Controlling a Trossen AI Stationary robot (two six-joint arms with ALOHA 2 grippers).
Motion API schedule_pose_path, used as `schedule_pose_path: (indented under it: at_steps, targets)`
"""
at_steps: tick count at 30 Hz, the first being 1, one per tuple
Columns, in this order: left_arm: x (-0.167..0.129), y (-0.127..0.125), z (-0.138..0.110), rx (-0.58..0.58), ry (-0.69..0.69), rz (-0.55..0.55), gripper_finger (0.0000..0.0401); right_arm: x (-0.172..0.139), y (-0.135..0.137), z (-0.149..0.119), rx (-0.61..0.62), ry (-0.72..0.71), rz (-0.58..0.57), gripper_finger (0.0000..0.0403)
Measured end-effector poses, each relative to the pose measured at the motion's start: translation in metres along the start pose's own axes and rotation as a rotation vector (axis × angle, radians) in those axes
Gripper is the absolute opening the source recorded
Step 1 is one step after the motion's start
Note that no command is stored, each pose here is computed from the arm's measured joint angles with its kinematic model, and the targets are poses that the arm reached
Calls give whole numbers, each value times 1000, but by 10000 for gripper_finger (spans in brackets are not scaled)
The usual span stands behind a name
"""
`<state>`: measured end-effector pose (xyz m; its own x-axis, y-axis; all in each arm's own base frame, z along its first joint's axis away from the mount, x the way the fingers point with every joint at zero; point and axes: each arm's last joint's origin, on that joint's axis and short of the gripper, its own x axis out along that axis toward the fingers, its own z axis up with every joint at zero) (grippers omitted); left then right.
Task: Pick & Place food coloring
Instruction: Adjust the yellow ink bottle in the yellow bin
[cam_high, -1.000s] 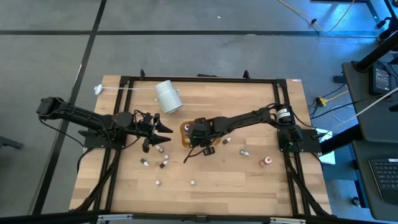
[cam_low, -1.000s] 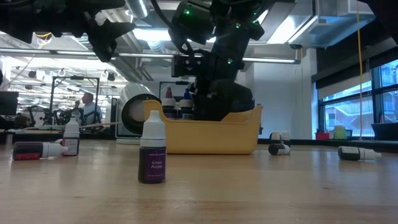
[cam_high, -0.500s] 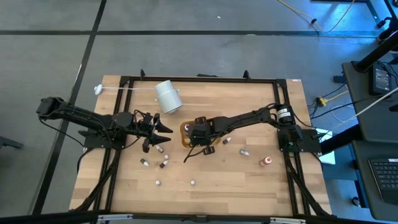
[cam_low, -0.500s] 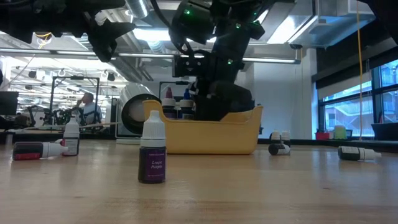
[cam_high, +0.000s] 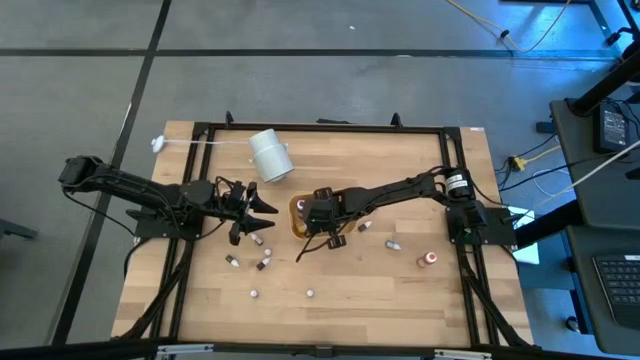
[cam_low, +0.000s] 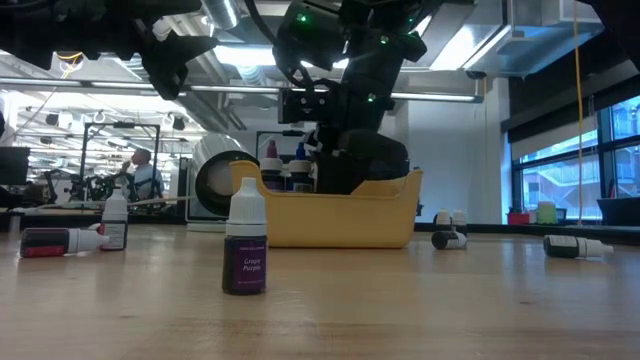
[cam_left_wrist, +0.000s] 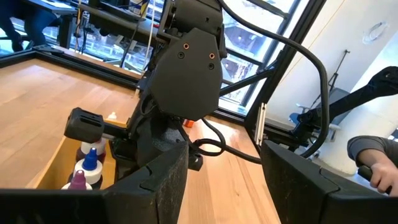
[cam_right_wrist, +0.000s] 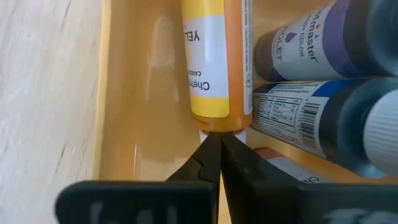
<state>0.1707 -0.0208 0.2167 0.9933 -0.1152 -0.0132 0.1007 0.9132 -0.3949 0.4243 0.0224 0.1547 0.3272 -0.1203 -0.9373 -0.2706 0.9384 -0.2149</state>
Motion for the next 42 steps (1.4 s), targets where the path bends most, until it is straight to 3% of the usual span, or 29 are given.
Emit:
schedule_pose_path:
  at_steps: [5,15,21,30,42]
  targets:
    - [0,0,0,0,0,0,196,0,0,0,-16,0,1,36]
    - [0,0,0,0,0,0,196,2,1,-2,-66,14,3,182]
    - [0,0,0,0,0,0,196,2,4,1,-96,-2,7,226]
    - [0,0,0,0,0,0,196,2,3,2,-58,-15,2,219]
    - [0,0,0,0,0,0,196,2,3,1,-59,-3,3,149]
